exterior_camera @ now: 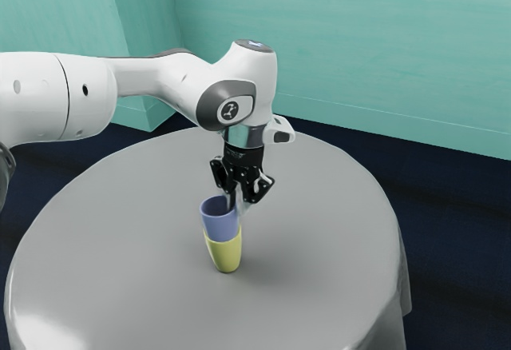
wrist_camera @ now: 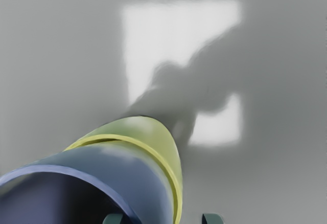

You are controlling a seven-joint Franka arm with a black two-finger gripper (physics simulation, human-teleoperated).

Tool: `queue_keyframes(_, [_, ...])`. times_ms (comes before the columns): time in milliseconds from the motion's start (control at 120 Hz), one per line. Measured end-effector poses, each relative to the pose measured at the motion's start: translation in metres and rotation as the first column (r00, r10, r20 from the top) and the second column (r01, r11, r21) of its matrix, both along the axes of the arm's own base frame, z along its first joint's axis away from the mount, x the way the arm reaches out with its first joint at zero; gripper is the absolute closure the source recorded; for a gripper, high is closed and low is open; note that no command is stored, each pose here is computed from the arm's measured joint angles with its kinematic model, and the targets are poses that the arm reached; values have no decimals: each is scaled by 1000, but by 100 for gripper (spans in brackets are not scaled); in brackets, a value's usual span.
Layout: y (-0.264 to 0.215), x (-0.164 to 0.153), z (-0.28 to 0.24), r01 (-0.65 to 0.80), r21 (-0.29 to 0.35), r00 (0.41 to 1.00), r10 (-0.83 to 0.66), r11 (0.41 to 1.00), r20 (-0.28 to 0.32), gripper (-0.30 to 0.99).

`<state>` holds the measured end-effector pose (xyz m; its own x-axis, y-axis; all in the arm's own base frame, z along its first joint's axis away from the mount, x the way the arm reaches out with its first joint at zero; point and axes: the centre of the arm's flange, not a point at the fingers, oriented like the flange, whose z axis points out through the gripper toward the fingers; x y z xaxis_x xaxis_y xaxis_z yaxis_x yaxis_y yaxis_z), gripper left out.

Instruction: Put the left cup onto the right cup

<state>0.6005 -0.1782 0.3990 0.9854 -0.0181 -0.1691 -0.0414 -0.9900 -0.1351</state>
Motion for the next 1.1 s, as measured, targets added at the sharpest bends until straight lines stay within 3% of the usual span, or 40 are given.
queue_keyframes(517, [-3, -3, 9, 5, -6, 1000, -5, 1000, 8, 10])
queue_keyframes(1100, [10, -33, 112, 8, -32, 995, -5, 999, 96, 1])
